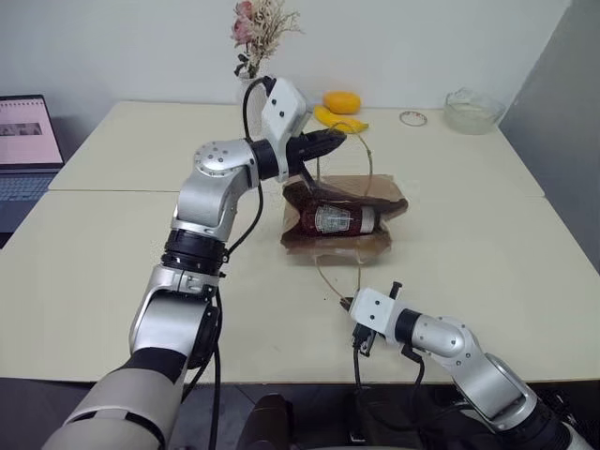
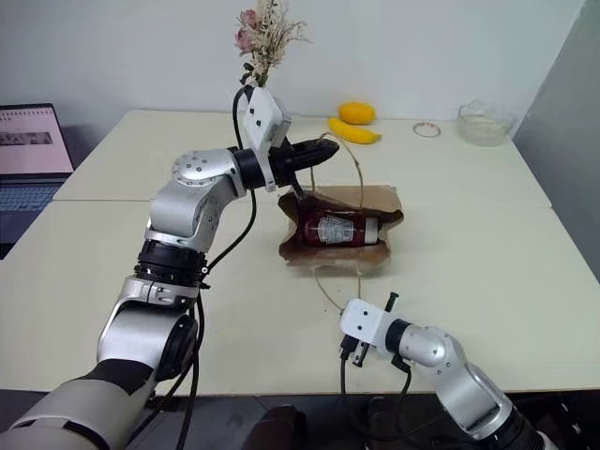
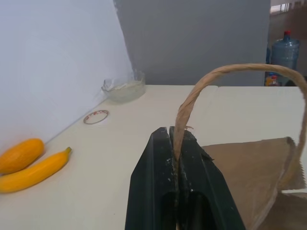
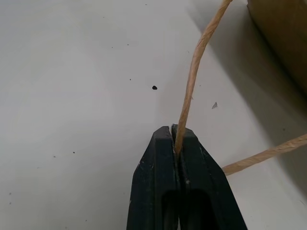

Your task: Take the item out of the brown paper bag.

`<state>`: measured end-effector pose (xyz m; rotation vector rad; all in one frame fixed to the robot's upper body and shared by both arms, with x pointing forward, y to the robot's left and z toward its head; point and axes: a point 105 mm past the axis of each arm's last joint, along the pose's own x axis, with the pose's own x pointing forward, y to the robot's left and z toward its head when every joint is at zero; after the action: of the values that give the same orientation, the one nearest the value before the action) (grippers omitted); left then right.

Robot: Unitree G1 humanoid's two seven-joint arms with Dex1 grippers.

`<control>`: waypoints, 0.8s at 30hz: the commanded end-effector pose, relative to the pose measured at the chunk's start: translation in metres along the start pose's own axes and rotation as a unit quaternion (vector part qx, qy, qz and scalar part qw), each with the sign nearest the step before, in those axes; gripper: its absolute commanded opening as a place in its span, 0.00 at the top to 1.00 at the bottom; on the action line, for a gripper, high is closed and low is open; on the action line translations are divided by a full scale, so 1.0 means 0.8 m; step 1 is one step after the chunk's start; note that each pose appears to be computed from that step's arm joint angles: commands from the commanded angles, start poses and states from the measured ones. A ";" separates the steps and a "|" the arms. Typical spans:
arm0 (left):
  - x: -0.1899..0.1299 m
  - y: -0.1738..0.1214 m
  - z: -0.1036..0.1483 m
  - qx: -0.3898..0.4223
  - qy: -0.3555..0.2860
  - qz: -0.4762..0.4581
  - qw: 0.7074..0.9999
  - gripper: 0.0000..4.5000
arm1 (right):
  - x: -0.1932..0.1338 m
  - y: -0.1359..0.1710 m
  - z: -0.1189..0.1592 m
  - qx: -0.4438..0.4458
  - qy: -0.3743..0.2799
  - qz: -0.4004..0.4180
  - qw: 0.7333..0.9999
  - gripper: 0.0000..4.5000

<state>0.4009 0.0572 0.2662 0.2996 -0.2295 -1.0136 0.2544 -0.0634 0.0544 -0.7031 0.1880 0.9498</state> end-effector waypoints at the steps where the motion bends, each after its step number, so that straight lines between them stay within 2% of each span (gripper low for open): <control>1: -0.007 0.009 0.028 0.010 -0.035 0.002 0.999 1.00 | 0.001 0.014 -0.039 0.030 0.054 0.015 0.998 1.00; 4: -0.010 -0.005 0.027 -0.001 -0.040 -0.031 0.999 1.00 | -0.003 -0.004 -0.017 0.045 0.013 -0.015 0.999 1.00; 7: -0.015 -0.026 0.028 -0.019 -0.051 -0.071 0.996 1.00 | -0.013 -0.016 0.008 0.073 -0.026 -0.025 0.997 0.80; 10: -0.019 -0.037 0.029 -0.027 -0.055 -0.090 0.994 1.00 | -0.025 -0.023 0.028 0.093 -0.054 -0.028 0.994 0.56; 13: -0.022 -0.046 0.028 -0.035 -0.056 -0.105 0.992 1.00 | -0.043 -0.021 0.046 0.104 -0.082 0.002 0.991 0.32; 15: -0.023 -0.050 0.027 -0.036 -0.055 -0.111 0.992 1.00 | -0.058 -0.016 0.053 0.098 -0.089 0.031 0.991 0.32; 20: -0.023 -0.054 0.026 -0.042 -0.055 -0.114 0.991 1.00 | -0.093 -0.001 0.046 0.083 -0.056 0.098 0.990 0.32; 22: -0.024 -0.055 0.026 -0.043 -0.055 -0.115 0.991 1.00 | -0.107 -0.006 0.063 0.128 -0.093 0.107 0.982 0.32; 24: -0.024 -0.054 0.025 -0.044 -0.055 -0.114 0.991 1.00 | -0.105 -0.021 0.091 0.153 -0.150 0.093 0.972 0.32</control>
<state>0.3568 0.0513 0.2543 0.1790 -0.1901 -1.2491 0.2113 -0.0918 0.1314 -0.3026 0.2245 1.1303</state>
